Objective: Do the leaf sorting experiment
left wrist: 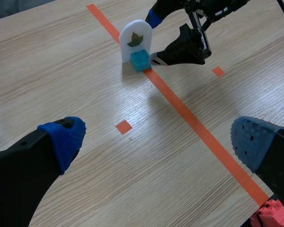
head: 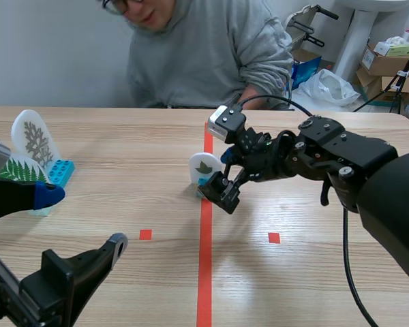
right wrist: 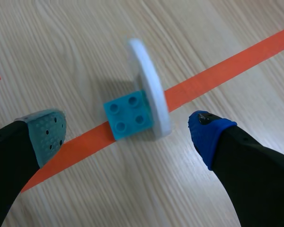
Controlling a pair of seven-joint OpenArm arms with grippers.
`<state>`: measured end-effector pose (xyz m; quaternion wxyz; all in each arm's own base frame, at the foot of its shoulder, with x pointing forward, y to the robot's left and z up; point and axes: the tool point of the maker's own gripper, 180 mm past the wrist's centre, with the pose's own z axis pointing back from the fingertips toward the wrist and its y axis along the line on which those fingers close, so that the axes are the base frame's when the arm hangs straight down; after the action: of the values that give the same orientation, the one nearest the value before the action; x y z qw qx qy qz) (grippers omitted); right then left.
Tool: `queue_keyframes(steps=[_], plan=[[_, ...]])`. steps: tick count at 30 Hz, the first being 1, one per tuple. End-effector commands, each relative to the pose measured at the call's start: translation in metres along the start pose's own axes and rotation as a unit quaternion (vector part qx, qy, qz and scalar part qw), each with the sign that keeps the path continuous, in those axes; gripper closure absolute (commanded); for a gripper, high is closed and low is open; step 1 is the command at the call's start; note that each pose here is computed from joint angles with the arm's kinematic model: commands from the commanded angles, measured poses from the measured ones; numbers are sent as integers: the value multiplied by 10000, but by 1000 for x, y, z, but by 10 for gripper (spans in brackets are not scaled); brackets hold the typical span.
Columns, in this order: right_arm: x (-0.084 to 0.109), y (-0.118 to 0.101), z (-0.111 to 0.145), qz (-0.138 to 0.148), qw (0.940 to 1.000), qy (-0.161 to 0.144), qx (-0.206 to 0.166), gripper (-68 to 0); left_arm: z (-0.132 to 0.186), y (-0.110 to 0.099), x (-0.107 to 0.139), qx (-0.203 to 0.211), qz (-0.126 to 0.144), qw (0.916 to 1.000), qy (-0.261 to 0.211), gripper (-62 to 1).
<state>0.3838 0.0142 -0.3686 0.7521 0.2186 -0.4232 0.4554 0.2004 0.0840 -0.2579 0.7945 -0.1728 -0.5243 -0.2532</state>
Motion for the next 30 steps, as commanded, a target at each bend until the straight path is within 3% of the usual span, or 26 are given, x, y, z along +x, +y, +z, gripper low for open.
queue_keyframes(steps=[1,13,20,25,30], plan=[[27,-17,6,202,9992,-325,-154,-525,0,1,5,29,50,9999,-126,-623],[29,-5,-10,85,9988,-455,-167,-525,0,1,5,27,48,9999,-125,-623],[30,-9,-12,78,9983,-455,-350,-524,0,1,5,26,49,9999,-126,-623],[29,-12,-12,79,9983,-415,-414,-432,0,1,5,26,49,9999,-126,-623],[29,-12,-12,79,9982,-415,-416,-386,0,1,5,26,49,9999,-126,-623]])
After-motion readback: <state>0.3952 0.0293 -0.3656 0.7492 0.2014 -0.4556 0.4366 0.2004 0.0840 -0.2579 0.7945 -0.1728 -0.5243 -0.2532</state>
